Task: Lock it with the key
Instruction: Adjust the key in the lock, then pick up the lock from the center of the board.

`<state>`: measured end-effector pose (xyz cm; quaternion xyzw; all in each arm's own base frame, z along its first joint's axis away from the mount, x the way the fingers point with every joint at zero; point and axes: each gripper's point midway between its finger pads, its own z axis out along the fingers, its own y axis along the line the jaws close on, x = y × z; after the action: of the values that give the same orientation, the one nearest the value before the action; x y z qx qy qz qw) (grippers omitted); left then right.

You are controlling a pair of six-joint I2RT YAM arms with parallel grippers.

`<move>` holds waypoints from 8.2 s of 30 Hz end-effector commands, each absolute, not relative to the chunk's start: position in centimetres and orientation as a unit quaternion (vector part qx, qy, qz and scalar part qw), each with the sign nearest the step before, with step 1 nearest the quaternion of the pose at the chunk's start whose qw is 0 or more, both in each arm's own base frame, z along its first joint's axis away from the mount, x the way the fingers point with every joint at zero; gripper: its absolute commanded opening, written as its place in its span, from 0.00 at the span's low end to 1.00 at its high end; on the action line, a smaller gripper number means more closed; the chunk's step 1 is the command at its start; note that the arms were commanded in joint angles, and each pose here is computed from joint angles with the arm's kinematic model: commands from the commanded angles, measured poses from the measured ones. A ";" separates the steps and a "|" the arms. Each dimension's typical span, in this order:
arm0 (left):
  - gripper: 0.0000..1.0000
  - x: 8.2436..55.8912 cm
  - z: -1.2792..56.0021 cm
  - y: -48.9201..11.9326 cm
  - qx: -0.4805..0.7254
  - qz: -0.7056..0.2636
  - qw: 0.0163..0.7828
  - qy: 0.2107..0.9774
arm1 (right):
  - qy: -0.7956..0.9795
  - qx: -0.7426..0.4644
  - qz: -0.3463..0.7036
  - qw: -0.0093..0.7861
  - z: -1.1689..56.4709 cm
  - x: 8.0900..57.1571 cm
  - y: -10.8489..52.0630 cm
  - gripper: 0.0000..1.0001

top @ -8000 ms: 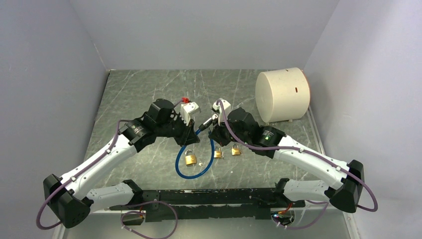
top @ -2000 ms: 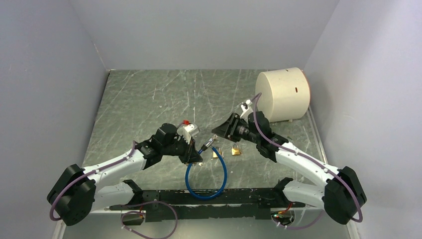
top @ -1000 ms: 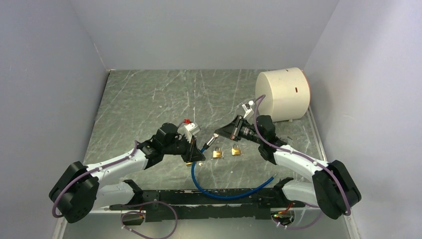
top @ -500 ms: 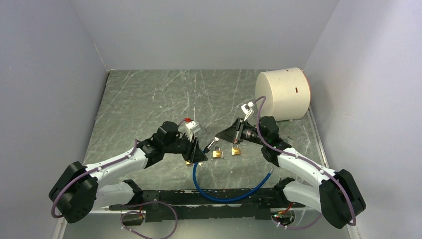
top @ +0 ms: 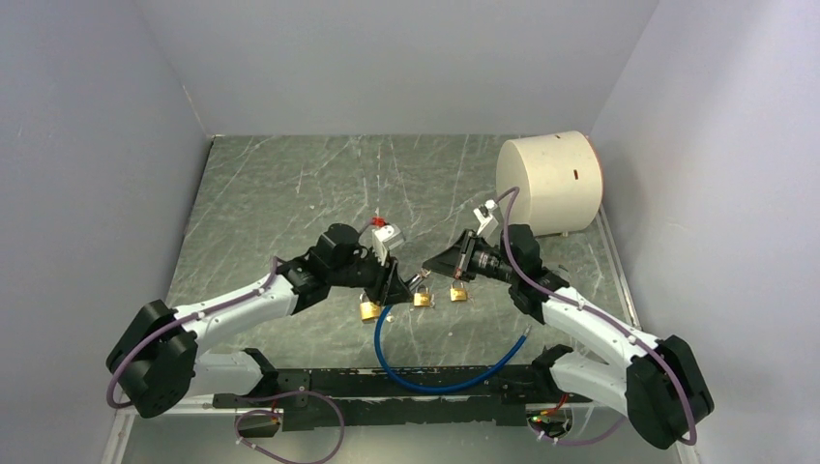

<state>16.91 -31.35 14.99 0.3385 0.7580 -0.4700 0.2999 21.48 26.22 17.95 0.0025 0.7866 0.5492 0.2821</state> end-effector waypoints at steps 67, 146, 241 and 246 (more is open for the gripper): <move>0.02 16.8 16.0 -32.9 0.412 -0.233 0.461 0.751 | 0.927 0.214 0.209 0.227 15.5 20.6 25.0 0.02; 0.03 15.6 15.3 -33.1 0.405 -0.230 0.461 0.755 | 0.915 -0.047 0.336 0.217 16.4 20.7 24.5 0.39; 0.02 15.2 10.9 -31.4 0.397 -0.198 0.445 0.778 | 0.936 0.330 -0.039 0.111 6.1 11.3 7.5 0.65; 0.03 15.6 10.3 -31.3 0.386 -0.222 0.433 0.784 | 0.933 0.340 -0.047 0.106 5.5 10.6 7.0 0.64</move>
<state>15.98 -29.59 8.82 0.4072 0.7921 -0.1522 0.4286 11.09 7.94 5.42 0.3190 0.9417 -0.0301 0.1029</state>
